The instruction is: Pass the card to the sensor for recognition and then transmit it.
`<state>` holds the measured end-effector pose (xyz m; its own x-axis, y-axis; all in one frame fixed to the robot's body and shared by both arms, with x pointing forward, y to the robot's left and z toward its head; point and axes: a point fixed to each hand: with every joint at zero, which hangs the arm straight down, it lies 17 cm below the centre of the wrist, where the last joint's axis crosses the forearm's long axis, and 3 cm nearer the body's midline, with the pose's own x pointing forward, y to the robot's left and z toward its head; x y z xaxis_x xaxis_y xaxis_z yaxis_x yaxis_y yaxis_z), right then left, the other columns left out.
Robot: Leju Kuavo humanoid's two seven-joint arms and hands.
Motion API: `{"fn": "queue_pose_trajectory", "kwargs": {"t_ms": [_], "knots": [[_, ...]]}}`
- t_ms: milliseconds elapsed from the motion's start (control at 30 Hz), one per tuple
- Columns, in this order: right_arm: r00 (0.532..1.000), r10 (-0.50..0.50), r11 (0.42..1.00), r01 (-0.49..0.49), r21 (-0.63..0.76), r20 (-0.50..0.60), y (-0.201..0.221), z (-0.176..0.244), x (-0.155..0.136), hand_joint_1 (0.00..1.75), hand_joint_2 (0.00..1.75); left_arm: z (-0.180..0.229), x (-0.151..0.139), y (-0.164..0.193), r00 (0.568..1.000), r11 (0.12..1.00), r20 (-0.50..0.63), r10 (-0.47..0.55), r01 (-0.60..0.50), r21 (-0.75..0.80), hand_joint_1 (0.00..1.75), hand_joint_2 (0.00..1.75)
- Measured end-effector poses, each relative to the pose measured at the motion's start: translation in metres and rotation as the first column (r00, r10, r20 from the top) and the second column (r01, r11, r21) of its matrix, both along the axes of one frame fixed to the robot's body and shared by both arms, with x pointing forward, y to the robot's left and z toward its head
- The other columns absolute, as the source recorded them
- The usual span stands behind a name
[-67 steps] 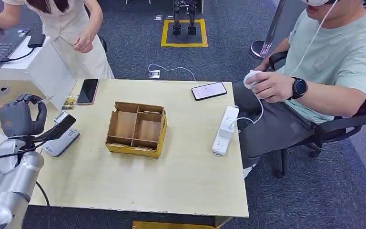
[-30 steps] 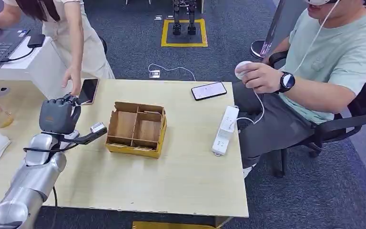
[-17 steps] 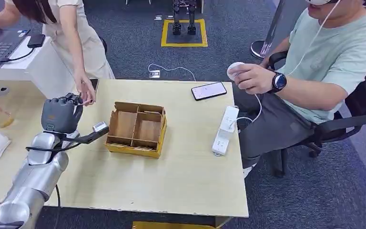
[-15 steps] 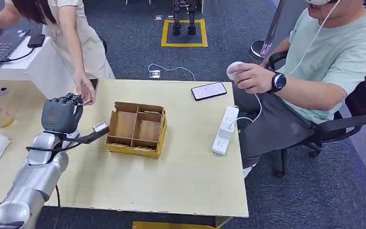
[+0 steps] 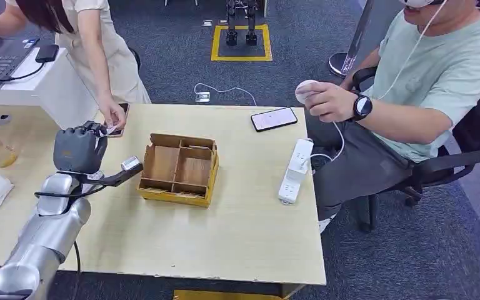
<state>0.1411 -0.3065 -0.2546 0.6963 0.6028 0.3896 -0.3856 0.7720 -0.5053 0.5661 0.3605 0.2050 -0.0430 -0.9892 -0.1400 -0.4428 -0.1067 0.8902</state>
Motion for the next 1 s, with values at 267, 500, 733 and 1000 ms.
{"fn": "queue_pose_trajectory", "kwargs": {"t_ms": [267,500,733,1000], "knots": [[1.0,0.0,1.0,0.0,0.0,0.0,0.0,0.0,0.0,0.0,1.75,0.002,0.001,0.0,1.0,1.0,0.003,0.0,0.0,0.0,1.75,1.75],[1.0,0.0,1.0,0.0,0.0,0.0,0.0,0.0,0.0,0.0,1.75,0.003,0.001,0.0,1.0,1.0,0.005,0.0,0.0,0.0,1.75,1.75],[1.0,0.012,1.0,-0.011,0.014,-0.01,0.003,-0.001,-0.001,0.0,1.75,-0.006,0.017,-0.005,0.993,0.967,-0.114,-0.019,-0.011,-0.254,1.75,1.75],[1.0,0.019,1.0,-0.019,0.009,-0.007,0.003,-0.001,0.0,0.0,1.75,0.016,0.026,-0.025,0.995,0.95,-0.09,-0.047,0.017,-0.313,1.75,1.75]]}}
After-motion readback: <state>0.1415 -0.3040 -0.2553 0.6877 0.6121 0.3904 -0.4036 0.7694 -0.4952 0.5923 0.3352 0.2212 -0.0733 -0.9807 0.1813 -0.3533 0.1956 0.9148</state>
